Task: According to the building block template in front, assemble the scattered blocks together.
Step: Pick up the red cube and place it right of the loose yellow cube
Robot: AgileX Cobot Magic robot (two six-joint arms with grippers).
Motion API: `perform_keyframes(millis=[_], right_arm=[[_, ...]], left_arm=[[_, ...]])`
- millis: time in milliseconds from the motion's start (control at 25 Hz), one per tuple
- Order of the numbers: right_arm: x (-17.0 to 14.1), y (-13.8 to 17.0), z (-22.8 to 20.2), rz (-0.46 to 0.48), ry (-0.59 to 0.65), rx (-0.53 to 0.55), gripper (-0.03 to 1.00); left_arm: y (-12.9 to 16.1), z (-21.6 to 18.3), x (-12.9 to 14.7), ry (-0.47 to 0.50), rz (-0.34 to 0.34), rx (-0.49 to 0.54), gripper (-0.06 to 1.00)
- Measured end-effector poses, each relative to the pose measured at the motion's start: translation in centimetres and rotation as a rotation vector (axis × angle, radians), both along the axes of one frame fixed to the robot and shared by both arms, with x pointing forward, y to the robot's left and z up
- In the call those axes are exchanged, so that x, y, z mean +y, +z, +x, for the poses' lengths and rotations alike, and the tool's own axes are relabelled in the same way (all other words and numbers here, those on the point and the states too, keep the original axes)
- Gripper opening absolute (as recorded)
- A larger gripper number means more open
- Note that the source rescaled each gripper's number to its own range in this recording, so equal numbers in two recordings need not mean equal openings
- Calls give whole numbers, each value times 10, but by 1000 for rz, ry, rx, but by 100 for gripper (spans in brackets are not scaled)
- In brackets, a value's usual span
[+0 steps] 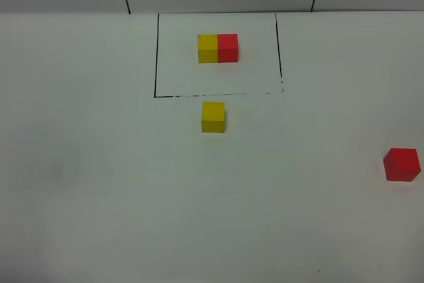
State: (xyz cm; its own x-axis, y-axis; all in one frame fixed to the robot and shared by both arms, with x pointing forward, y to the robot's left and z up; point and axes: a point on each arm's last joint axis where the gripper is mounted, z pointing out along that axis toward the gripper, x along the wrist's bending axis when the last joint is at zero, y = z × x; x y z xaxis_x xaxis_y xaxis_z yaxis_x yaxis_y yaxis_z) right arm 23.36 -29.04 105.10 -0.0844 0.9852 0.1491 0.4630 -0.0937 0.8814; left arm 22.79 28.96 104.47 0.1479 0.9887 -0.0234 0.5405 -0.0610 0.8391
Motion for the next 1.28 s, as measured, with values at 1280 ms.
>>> perform_keyframes(millis=[1280], right_arm=[[1,0,0,40,-13,6,66]], left_arm=[[0,1,4,75,-37,5,79]])
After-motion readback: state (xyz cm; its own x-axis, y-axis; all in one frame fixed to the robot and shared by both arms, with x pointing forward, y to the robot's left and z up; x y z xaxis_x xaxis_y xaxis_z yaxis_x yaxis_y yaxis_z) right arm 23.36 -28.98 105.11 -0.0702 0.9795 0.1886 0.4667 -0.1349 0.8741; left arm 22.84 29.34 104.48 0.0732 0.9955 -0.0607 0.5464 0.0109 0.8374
